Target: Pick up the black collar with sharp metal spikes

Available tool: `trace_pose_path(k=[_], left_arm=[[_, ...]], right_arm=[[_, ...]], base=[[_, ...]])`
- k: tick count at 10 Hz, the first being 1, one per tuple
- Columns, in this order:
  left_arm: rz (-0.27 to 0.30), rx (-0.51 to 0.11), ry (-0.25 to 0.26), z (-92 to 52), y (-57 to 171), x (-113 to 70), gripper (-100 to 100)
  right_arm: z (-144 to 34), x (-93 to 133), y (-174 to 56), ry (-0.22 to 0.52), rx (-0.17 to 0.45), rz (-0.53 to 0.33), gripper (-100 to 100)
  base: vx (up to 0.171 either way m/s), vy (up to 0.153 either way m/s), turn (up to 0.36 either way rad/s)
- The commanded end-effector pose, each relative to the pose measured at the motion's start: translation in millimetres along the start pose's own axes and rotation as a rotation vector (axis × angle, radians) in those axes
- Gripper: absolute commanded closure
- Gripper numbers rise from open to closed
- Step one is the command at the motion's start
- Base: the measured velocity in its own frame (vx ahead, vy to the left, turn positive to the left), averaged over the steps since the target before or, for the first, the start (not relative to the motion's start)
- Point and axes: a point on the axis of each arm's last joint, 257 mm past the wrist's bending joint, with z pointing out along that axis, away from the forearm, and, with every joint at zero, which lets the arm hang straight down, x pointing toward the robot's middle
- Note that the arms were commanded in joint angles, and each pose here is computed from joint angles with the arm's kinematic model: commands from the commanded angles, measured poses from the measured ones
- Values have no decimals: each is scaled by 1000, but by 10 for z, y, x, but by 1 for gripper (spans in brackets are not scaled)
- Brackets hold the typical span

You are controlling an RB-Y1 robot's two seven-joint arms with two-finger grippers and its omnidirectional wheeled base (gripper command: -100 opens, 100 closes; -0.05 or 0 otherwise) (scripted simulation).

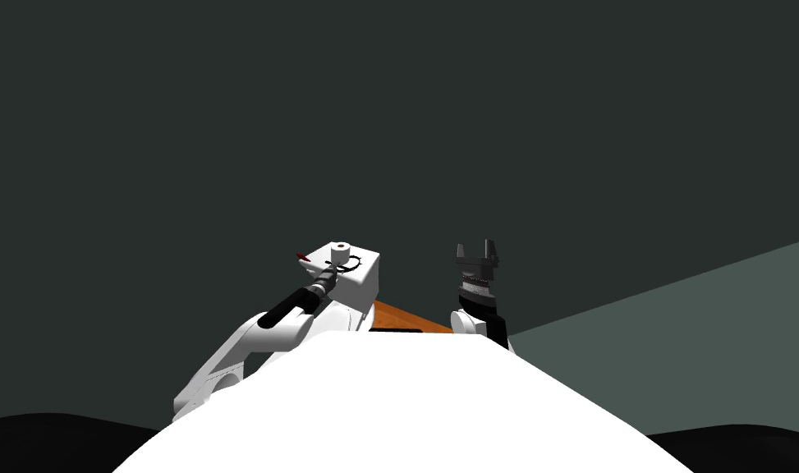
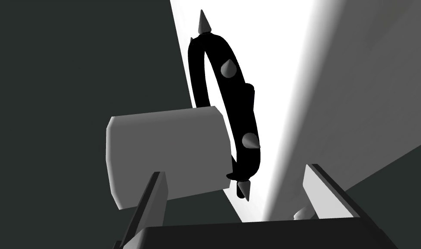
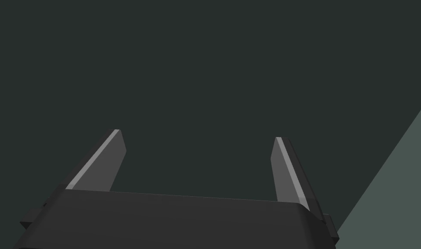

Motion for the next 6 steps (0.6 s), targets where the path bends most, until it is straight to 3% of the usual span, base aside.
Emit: trace_pose_path(k=[1,6], left_arm=[[-3,-1,0,-2,1,-1,-100],[-3,-1,0,-2,1,-1,-100]], right_arm=[[0,0,0,0,0,0,0],[0,0,0,0,0,0,0]], base=[[-9,9,-29],[1,-1,3]])
